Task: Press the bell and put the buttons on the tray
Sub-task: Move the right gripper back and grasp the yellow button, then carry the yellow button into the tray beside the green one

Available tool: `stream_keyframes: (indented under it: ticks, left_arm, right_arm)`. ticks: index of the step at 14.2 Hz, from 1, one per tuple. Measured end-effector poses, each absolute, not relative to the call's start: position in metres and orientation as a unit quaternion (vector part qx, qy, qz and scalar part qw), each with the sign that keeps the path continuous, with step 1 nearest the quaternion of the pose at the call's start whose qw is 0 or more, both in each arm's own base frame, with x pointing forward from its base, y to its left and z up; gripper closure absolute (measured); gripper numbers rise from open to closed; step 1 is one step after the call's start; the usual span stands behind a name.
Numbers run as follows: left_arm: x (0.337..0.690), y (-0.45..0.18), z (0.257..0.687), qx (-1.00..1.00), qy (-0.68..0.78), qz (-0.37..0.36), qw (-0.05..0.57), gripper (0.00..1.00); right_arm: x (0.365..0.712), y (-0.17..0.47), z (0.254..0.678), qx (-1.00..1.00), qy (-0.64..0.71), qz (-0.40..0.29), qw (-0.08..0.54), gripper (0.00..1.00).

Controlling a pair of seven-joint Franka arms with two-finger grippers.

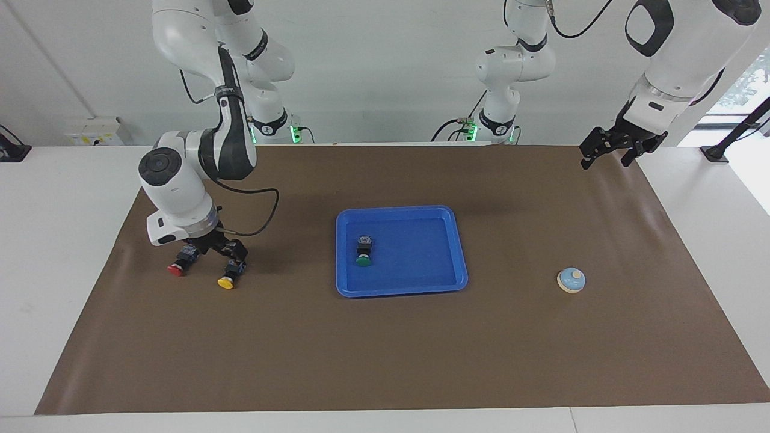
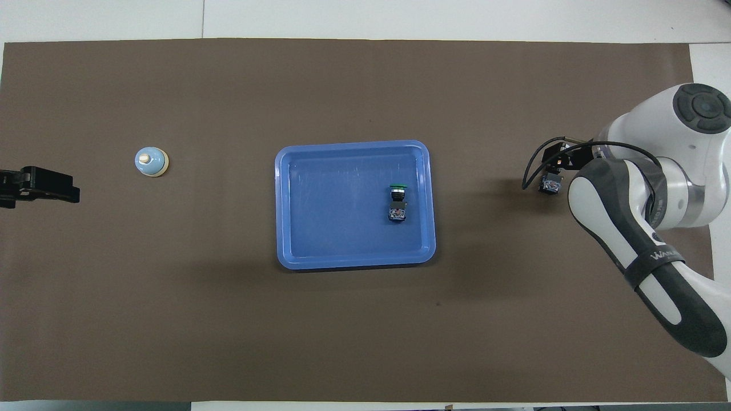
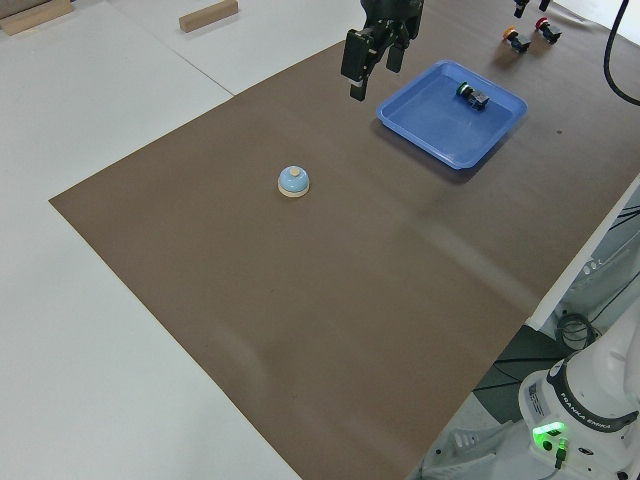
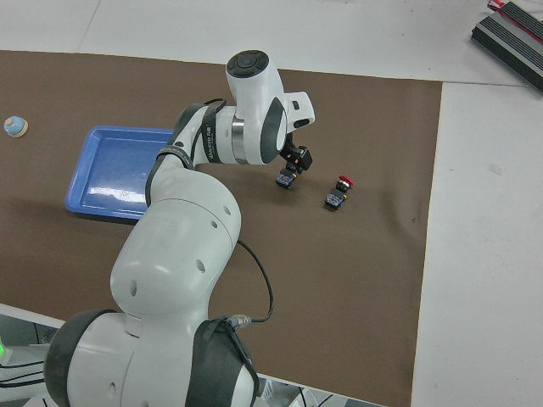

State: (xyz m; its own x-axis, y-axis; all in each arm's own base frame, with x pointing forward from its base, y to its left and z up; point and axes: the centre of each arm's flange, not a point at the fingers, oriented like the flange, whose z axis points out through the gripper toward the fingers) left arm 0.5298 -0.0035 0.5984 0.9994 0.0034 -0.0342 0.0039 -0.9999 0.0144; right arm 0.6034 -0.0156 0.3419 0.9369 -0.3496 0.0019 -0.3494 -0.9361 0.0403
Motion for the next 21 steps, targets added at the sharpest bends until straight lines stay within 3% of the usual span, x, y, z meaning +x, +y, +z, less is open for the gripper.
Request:
stream_keyframes:
  ticks: [8,9,12,14,18,21]
  left_arm:
    - [0.530,-0.003,0.598,1.000,0.002,-0.017,0.007,0.00]
    - [0.530,-0.003,0.598,1.000,0.002,-0.017,0.007,0.00]
    - [0.530,-0.003,0.598,1.000,0.002,-0.017,0.007,0.00]
    - [0.530,-0.003,0.598,1.000,0.002,-0.017,0.007,0.00]
    - [0.530,-0.003,0.598,1.000,0.002,-0.017,0.007,0.00]
    - [0.530,-0.003,0.598,1.000,0.002,-0.017,0.007,0.00]
  right_arm:
    - [0.592,-0.014,0.297,0.985,-0.174,0.020,0.010,0.01]
    - [0.590,-0.013,0.292,0.985,-0.173,0.023,0.009,0.04]
    - [0.585,-0.011,0.284,0.985,-0.171,0.022,0.008,0.40]
    - [0.585,-0.009,0.287,0.985,-0.170,0.024,0.008,0.57]
    - [0.589,-0.004,0.295,0.986,-0.166,0.012,0.010,0.59]
    - [0.602,0.024,0.325,0.990,-0.143,-0.002,0.016,0.59]
